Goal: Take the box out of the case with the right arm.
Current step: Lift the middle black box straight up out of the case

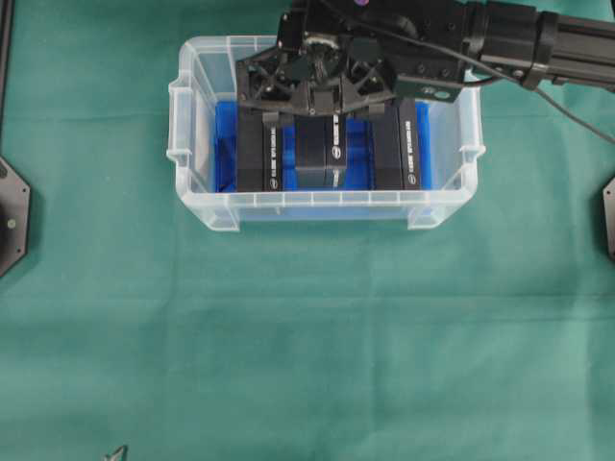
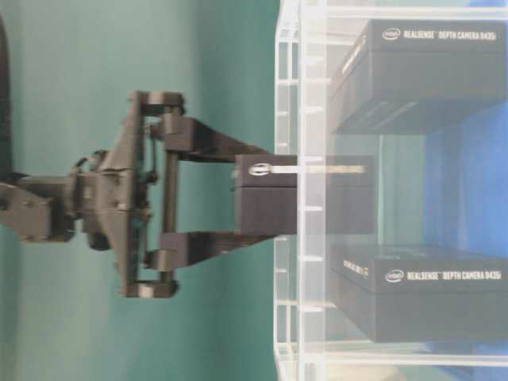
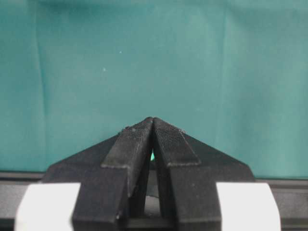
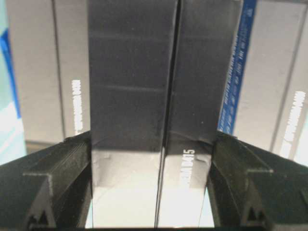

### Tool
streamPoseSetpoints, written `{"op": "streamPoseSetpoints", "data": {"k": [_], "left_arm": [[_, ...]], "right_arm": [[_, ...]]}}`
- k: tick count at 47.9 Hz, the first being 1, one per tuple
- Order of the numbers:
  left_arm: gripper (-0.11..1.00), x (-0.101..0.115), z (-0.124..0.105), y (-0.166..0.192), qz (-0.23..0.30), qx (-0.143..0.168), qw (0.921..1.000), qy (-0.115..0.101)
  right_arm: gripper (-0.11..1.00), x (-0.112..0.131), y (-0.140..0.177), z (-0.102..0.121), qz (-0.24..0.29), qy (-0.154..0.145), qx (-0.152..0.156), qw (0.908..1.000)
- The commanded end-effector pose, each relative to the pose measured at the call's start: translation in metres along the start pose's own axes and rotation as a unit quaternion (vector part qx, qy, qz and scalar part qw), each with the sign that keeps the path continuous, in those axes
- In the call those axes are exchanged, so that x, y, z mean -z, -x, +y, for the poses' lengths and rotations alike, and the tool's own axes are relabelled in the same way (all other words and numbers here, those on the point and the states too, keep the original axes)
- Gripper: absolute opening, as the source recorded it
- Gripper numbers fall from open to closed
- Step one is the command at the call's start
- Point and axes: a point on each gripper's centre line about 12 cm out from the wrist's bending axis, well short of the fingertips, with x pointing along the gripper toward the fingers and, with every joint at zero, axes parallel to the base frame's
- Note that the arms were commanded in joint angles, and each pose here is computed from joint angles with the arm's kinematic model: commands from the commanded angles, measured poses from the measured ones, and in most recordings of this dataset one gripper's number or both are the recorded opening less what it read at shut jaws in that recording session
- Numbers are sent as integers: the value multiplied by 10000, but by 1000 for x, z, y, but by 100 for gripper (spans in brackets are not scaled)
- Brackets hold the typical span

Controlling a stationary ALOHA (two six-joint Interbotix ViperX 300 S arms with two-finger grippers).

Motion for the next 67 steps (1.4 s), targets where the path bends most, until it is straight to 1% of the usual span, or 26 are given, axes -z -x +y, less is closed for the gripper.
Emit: {"op": "streamPoseSetpoints", "data": {"k": [1, 8, 14, 18, 22, 67], "left_arm": [[0, -4, 1, 7, -131, -10, 9999, 23], [0, -5, 1, 7, -124, -11, 9999, 23], [0, -5, 1, 7, -139, -10, 9999, 23], [0, -5, 1, 7, -131, -10, 9999, 23], [0, -5, 1, 7, -124, -11, 9999, 23], [0, -6, 1, 6, -116, -12, 9999, 23]], "right_arm": [[65, -3, 46, -6, -105, -42, -368, 9993], [65, -5, 65, -11, -159, -70, -309, 9994], [65, -9, 82, -12, -284, -113, -398, 9987], [65, -10, 88, -13, -322, -130, -417, 9985], [65, -9, 88, -14, -318, -124, -387, 9987], [65, -10, 90, -13, -317, -116, -448, 9984]]}}
